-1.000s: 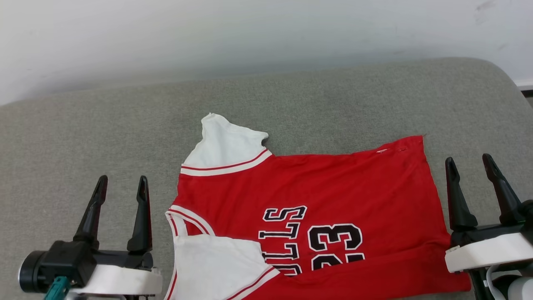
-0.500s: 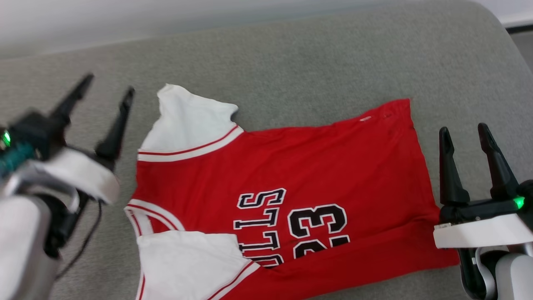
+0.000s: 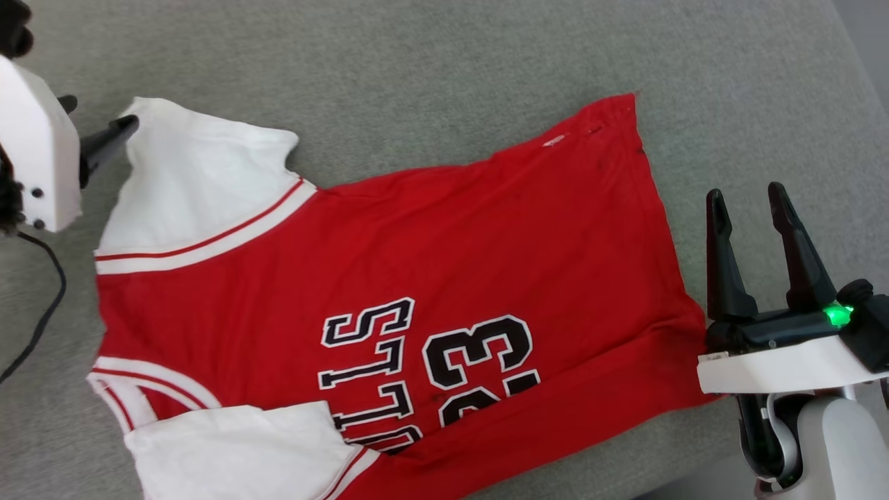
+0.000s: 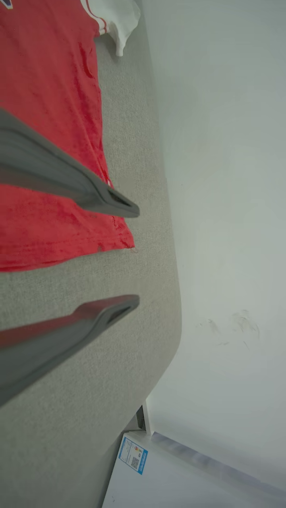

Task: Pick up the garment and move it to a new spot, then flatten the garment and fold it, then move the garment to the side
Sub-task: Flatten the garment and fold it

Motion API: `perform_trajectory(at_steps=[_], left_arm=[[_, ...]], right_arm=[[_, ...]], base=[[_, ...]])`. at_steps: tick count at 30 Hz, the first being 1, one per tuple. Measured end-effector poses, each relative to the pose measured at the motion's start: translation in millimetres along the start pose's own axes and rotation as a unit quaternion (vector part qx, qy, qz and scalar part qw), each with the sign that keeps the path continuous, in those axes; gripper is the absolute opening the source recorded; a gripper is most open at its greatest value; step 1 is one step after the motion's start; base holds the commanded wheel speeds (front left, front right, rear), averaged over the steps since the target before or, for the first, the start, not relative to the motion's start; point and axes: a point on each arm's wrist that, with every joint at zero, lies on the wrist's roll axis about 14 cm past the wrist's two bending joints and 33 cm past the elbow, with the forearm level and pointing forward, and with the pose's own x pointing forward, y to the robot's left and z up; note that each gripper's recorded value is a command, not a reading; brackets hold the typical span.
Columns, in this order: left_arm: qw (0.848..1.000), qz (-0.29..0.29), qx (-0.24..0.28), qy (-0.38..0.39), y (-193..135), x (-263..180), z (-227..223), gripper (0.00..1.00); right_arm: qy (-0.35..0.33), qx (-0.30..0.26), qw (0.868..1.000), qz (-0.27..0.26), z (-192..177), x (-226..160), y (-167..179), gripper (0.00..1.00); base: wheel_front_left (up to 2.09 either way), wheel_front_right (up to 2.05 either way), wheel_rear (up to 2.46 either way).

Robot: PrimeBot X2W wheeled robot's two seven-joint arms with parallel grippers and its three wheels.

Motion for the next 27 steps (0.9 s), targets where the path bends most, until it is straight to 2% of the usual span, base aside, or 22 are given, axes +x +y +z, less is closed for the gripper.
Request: perform_trajectory(at_steps=[4,8,17,18,20,23,27], left_arm=[[0.997,-0.019,-0.024,0.067,3.1,22.8,-11.7,1.00],[0.995,-0.018,-0.028,0.092,8.7,41.8,-15.6,1.00],[0.987,0.003,0.005,0.158,17.9,64.8,-41.4,1.00],[0.986,0.003,0.006,0.165,18.1,65.2,-43.4,0.93],[0.985,0.001,0.006,0.175,17.1,64.7,-46.7,0.00],[0.983,-0.002,0.006,0.186,15.3,62.7,-51.1,0.00],[0.988,-0.005,-0.003,0.152,11.2,64.4,-46.1,0.00]], right_arm=[[0.017,0.010,1.000,-0.018,-13.1,-2.3,-10.0,1.00],[0.027,0.009,0.999,-0.023,-20.3,-0.7,-13.8,1.00],[0.042,0.009,0.999,-0.032,-31.1,-0.1,-18.8,1.00],[0.042,0.009,0.999,-0.032,-31.5,0.0,-19.0,1.00],[0.042,0.010,0.999,-0.032,-31.2,0.4,-18.8,1.00],[0.041,0.010,0.999,-0.030,-31.1,1.2,-17.8,1.00],[0.036,0.007,0.999,-0.023,-28.9,3.9,-13.6,1.00]], base=[[0.00,0.00,0.00],[0.00,0.00,0.00],[0.00,0.00,0.00],[0.00,0.00,0.00],[0.00,0.00,0.00],[0.00,0.00,0.00],[0.00,0.00,0.00]])
